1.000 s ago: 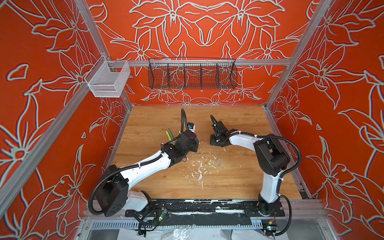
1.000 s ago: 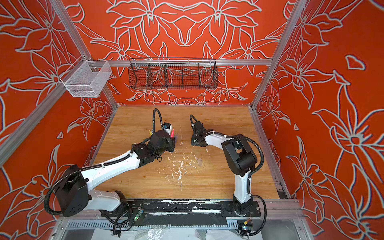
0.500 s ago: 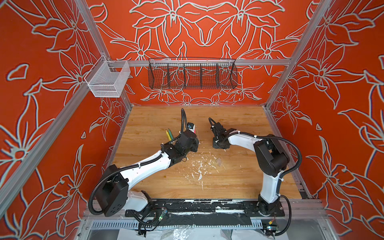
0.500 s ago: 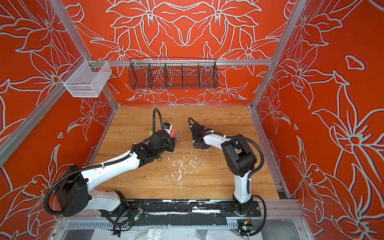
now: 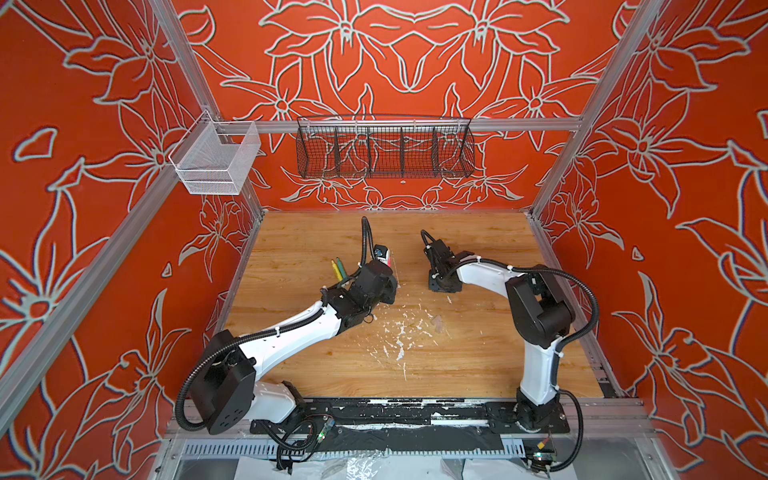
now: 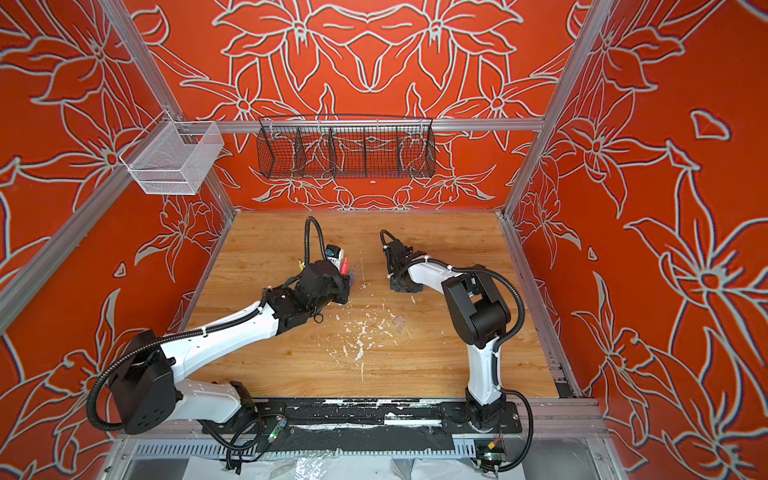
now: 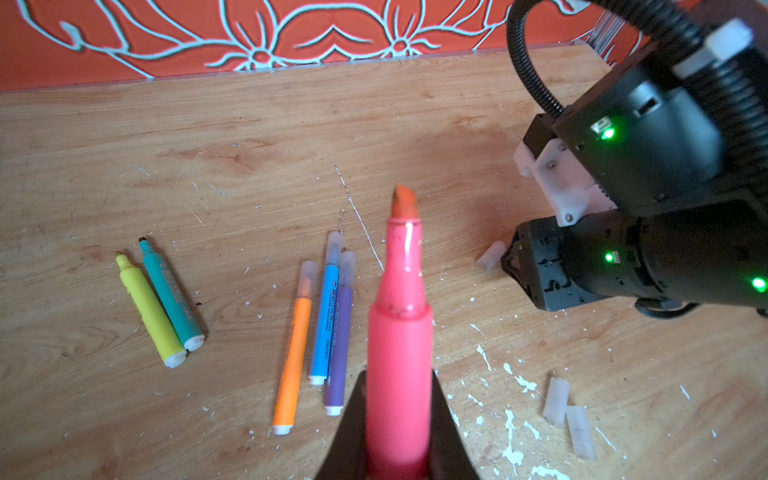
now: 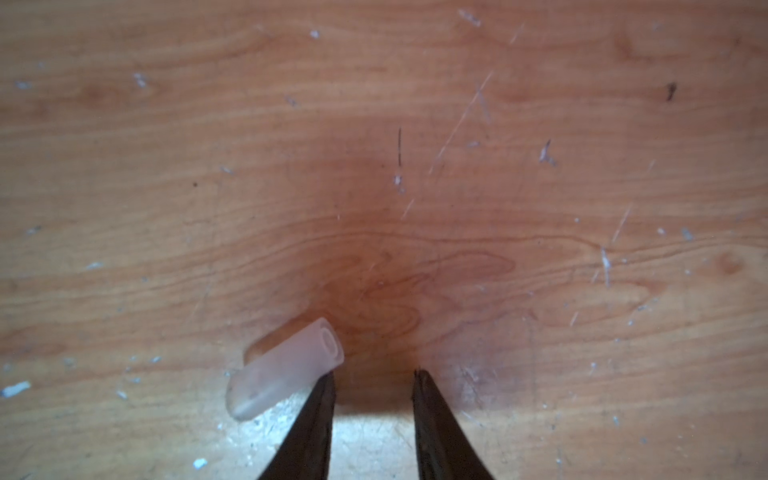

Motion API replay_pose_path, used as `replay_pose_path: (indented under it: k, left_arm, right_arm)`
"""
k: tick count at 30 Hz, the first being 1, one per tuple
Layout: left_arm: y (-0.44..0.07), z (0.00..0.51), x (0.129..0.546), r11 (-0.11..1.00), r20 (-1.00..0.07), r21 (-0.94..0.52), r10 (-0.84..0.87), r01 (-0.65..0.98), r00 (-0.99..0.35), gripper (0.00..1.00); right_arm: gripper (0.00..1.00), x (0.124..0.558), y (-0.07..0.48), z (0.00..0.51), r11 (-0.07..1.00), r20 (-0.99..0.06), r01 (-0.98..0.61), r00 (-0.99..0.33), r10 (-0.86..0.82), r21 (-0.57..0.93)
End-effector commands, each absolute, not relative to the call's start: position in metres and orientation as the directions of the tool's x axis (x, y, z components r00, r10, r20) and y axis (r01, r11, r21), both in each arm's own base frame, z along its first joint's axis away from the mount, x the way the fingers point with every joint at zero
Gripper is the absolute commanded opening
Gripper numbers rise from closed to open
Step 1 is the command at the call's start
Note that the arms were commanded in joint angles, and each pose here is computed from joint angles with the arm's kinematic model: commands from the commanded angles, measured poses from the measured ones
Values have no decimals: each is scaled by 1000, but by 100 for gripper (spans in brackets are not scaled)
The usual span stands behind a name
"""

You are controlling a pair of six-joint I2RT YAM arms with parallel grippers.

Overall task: Insert the pens into the pen caps
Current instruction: 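Move the open right gripper over a translucent cap on the table, then lower the right gripper and close it on the translucent cap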

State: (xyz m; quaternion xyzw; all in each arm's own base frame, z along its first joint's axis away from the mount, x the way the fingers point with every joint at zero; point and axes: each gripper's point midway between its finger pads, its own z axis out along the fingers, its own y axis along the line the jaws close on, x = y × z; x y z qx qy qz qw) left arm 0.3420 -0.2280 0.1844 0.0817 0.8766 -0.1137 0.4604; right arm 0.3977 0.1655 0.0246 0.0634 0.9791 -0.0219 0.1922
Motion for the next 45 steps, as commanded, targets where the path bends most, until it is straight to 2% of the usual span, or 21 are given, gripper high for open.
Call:
replay_pose_path:
  k: [1,7,14,18,22,24,26,31,35,45]
  left_arm:
    - [-227,190,343,963,-833,-132,22,237,-553,0]
    - [-227,191,342,960,-833,-139,18,241,-553,0]
    - [-235,190,340,947,-831,-152,32,282,-556,0]
    - [-241,191,337,931,-836,-167,41,325,-547,0]
    - [-245,196,333,915,-848,-185,37,359,-530,0]
    - [-246,197,331,909,-850,-194,33,369,-526,0]
    - [-248,197,330,903,-850,-201,32,379,-526,0]
    - [-250,196,330,900,-847,-201,38,387,-530,0]
    - [-252,194,331,897,-845,-204,40,392,-533,0]
    - [-255,190,331,895,-838,-201,54,398,-543,0]
  right_arm:
    - [35,385,147,-4,982,-298,130,-951,84,-139]
    - [34,394,150,-2,981,-301,130,-950,81,-146]
    - [35,390,149,33,985,-380,156,-918,117,-73]
    - [41,386,157,61,990,-443,132,-886,136,41]
    - [53,386,170,84,987,-504,68,-853,133,145]
    - [58,387,182,86,979,-502,29,-856,128,199]
    - [59,388,196,81,972,-465,-6,-879,106,234]
    - [55,394,193,56,990,-373,14,-926,66,140]
    - [55,400,189,43,997,-355,4,-934,31,76]
    - [54,402,184,31,1000,-333,14,-943,22,27]
